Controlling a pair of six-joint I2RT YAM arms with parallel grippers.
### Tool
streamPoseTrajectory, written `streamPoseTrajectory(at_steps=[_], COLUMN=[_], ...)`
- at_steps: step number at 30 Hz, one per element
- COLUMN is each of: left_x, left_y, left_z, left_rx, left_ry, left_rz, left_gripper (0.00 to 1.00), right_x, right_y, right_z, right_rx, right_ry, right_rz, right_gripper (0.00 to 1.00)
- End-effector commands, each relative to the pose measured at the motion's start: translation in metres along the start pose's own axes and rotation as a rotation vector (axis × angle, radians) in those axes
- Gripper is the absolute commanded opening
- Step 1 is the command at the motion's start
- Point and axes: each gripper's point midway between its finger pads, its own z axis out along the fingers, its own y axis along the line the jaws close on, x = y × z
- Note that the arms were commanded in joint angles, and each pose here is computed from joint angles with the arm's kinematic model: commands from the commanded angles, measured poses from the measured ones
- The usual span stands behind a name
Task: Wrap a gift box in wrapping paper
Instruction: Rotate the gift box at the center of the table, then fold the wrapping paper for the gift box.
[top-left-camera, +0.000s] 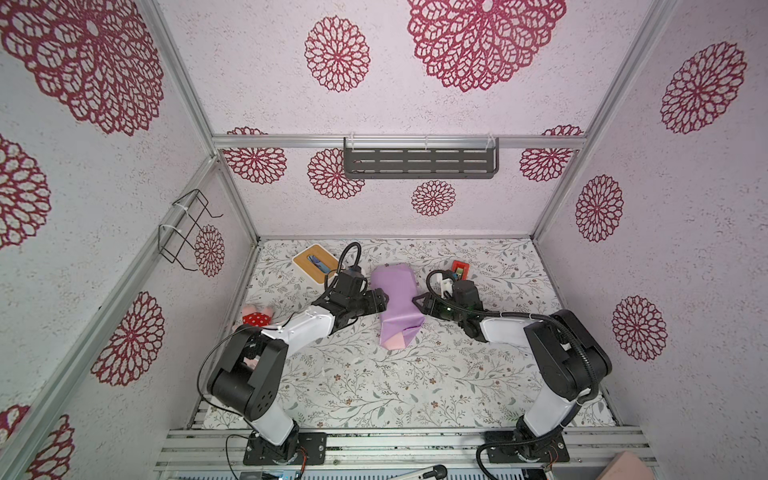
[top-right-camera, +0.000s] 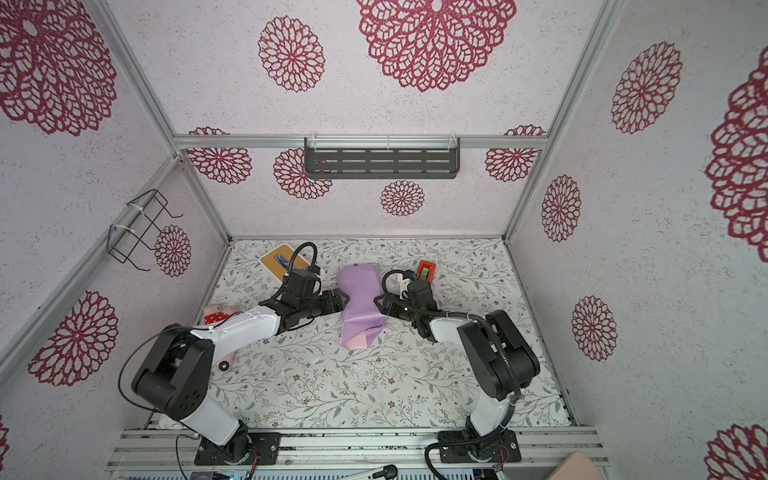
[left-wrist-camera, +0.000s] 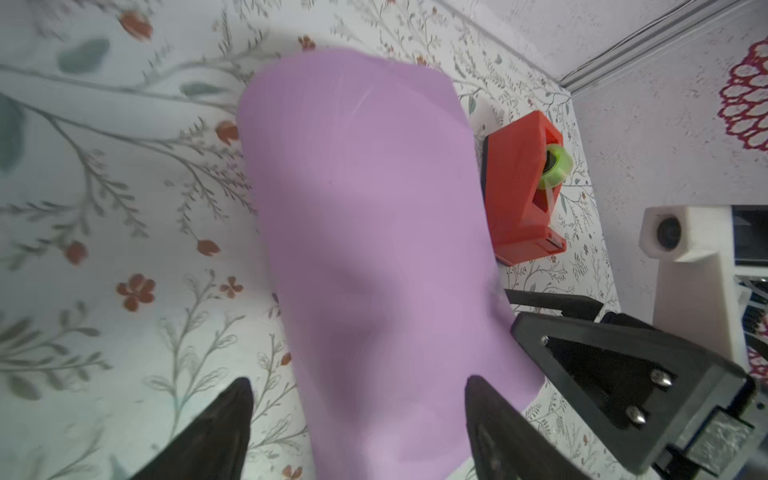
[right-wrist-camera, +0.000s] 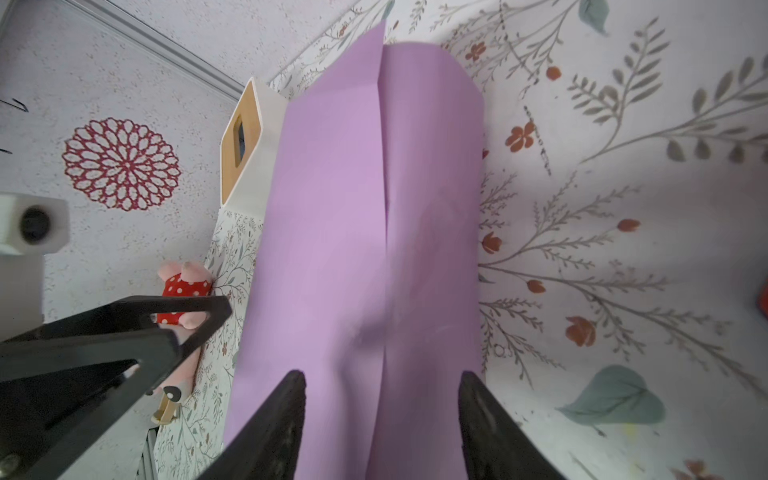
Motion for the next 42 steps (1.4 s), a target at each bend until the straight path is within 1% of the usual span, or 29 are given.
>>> streamPoseTrajectory(at_steps=[1, 4, 8, 13, 14, 16, 17, 19, 21, 23, 24, 25, 27, 28, 30, 32, 35, 37, 40, 42], left_x=[-0.002, 0.002, 0.014, 0.03, 0.031, 0.028, 0.024, 0.015, 0.006, 0.004, 0.006, 0.009, 0.021, 0.029, 0.045, 0.061, 0.074, 0.078, 0.084, 0.088], left_y=[-0.025, -0.032, -0.041, -0.054, -0.055, -0.052, -0.046, -0.034, -0.024, -0.011, -0.003, 0.009, 0.03, 0.037, 0.042, 0.042, 0.035, 0.032, 0.024, 0.025], left_z=[0.009, 0.016, 0.021, 0.025, 0.024, 0.02, 0.017, 0.008, -0.005, -0.018, -0.023, -0.031, -0.04, -0.044, -0.046, -0.045, -0.04, -0.036, -0.027, -0.022], left_rx=[0.107, 0.148, 0.169, 0.2, 0.2, 0.181, 0.155, 0.1, 0.055, -0.009, -0.04, -0.084, -0.125, -0.137, -0.136, -0.11, -0.043, -0.037, -0.005, -0.014], left_ry=[0.038, 0.063, 0.107, 0.151, 0.15, 0.132, 0.108, 0.063, 0.016, -0.009, -0.015, -0.028, -0.024, -0.018, 0.026, 0.054, 0.064, 0.07, 0.075, 0.082], left_rz=[-0.049, -0.046, -0.018, -0.004, -0.004, -0.011, -0.01, -0.004, 0.015, 0.048, 0.061, 0.072, 0.082, 0.082, 0.086, 0.078, 0.065, 0.079, 0.092, 0.083], left_gripper=[0.78, 0.72, 0.65, 0.63, 0.64, 0.71, 0.75, 0.8, 0.85, 0.85, 0.84, 0.79, 0.65, 0.58, 0.47, 0.37, 0.29, 0.26, 0.22, 0.21], right_x=[-0.01, 0.0, 0.011, 0.024, 0.027, 0.029, 0.027, 0.018, 0.009, 0.003, 0.003, 0.003, 0.003, 0.004, 0.01, 0.014, 0.022, 0.027, 0.04, 0.047], right_y=[0.027, 0.031, 0.034, 0.033, 0.031, 0.021, 0.012, -0.005, -0.015, -0.013, -0.009, -0.004, 0.015, 0.027, 0.045, 0.057, 0.067, 0.069, 0.067, 0.068], right_z=[-0.004, -0.008, -0.019, -0.04, -0.044, -0.053, -0.058, -0.071, -0.087, -0.096, -0.099, -0.1, -0.097, -0.092, -0.079, -0.063, -0.045, -0.038, -0.03, -0.03], right_rx=[-0.099, -0.112, -0.118, -0.099, -0.089, -0.036, 0.014, 0.135, 0.246, 0.293, 0.302, 0.308, 0.294, 0.277, 0.222, 0.18, 0.142, 0.12, 0.1, 0.094], right_ry=[-0.028, -0.017, -0.018, -0.036, -0.04, -0.053, -0.063, -0.083, -0.098, -0.092, -0.078, -0.063, -0.035, -0.018, 0.028, 0.077, 0.139, 0.167, 0.215, 0.237], right_rz=[-0.005, -0.002, 0.015, 0.026, 0.027, 0.018, 0.0, -0.055, -0.143, -0.212, -0.253, -0.304, -0.399, -0.439, -0.483, -0.502, -0.533, -0.53, -0.524, -0.542], right_gripper=[0.61, 0.6, 0.58, 0.58, 0.58, 0.59, 0.6, 0.64, 0.68, 0.71, 0.72, 0.73, 0.72, 0.7, 0.67, 0.59, 0.5, 0.45, 0.41, 0.41])
